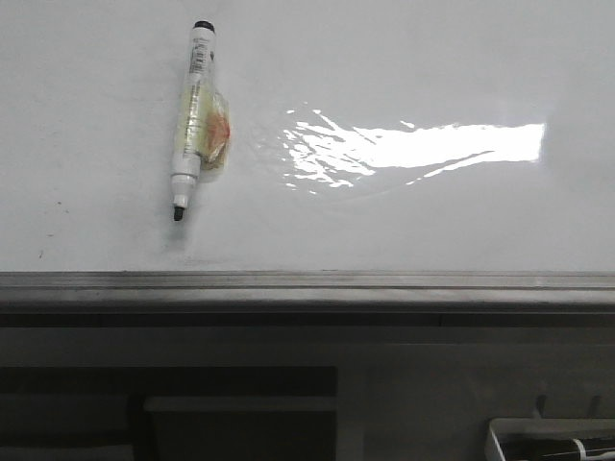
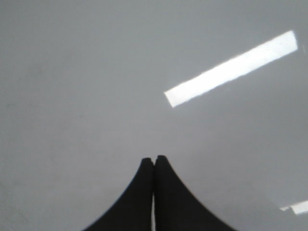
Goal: Write number 5 on whiteboard
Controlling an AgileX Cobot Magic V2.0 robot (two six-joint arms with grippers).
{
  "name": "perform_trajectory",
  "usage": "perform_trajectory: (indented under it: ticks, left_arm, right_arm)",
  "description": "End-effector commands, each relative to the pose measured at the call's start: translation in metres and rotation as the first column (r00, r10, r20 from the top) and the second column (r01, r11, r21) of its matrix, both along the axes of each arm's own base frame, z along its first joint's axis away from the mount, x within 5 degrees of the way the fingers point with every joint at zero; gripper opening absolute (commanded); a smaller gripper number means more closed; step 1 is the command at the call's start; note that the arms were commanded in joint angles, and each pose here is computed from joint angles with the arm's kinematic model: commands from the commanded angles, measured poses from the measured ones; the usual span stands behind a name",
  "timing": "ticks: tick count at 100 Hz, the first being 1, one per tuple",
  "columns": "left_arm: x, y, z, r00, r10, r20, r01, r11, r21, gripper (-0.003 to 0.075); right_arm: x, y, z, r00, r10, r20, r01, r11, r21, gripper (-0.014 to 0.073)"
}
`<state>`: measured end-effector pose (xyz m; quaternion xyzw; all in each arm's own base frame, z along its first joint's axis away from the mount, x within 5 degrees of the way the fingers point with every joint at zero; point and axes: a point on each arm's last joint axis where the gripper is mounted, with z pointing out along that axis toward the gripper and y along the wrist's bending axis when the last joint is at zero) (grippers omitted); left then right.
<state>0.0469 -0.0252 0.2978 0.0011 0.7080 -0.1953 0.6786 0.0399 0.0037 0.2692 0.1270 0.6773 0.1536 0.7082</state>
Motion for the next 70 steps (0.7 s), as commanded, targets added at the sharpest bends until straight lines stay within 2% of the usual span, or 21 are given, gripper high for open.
perform_trajectory:
  ticks: [1, 8, 16, 23, 28, 40, 47, 55, 70]
  left_arm:
    - [0.017, -0.003, 0.016, 0.995, -0.03, -0.1, 0.038, 0.996, 0.077, -0.0009]
    - [0.033, -0.006, 0.014, 0.976, -0.072, -0.205, 0.09, 0.993, 0.077, 0.0059]
    - [0.045, -0.011, 0.01, 0.955, -0.119, -0.271, 0.14, 0.988, 0.059, 0.022]
    - [0.054, -0.017, 0.003, 0.927, -0.169, -0.335, 0.2, 0.978, 0.058, 0.0362]
    - [0.058, -0.022, 0.0, 0.907, -0.203, -0.369, 0.243, 0.968, 0.064, 0.0422]
    - [0.068, -0.038, -0.006, 0.845, -0.305, -0.438, 0.353, 0.935, 0.029, 0.0429]
    - [0.075, -0.051, -0.003, 0.814, -0.367, -0.449, 0.405, 0.914, -0.013, 0.0424]
    - [0.083, -0.066, 0.0, 0.796, -0.41, -0.445, 0.442, 0.896, -0.036, 0.0408]
    - [0.099, -0.095, 0.001, 0.795, -0.442, -0.415, 0.469, 0.882, -0.041, 0.0395]
  right_arm:
    - [-0.001, 0.001, 0.022, 1.0, 0.01, -0.001, -0.01, 0.994, -0.11, -0.0061]
    - [-0.001, 0.003, 0.027, 0.998, 0.04, -0.043, -0.047, 0.981, -0.187, -0.0061]
    - [-0.001, 0.006, 0.032, 0.992, 0.09, -0.091, -0.111, 0.96, -0.258, -0.0053]
    - [-0.001, 0.008, 0.036, 0.983, 0.136, -0.125, -0.166, 0.948, -0.272, 0.0003]
    - [0.0, 0.01, 0.038, 0.976, 0.168, -0.141, -0.201, 0.941, -0.272, 0.0075]
    - [0.007, 0.014, 0.038, 0.955, 0.236, -0.183, -0.279, 0.922, -0.268, 0.0311]
    - [0.012, 0.017, 0.038, 0.941, 0.265, -0.209, -0.316, 0.911, -0.264, 0.04]
    - [0.016, 0.019, 0.038, 0.934, 0.287, -0.215, -0.337, 0.907, -0.253, 0.0421]
    - [0.022, 0.021, 0.043, 0.941, 0.296, -0.165, -0.329, 0.914, -0.238, 0.0421]
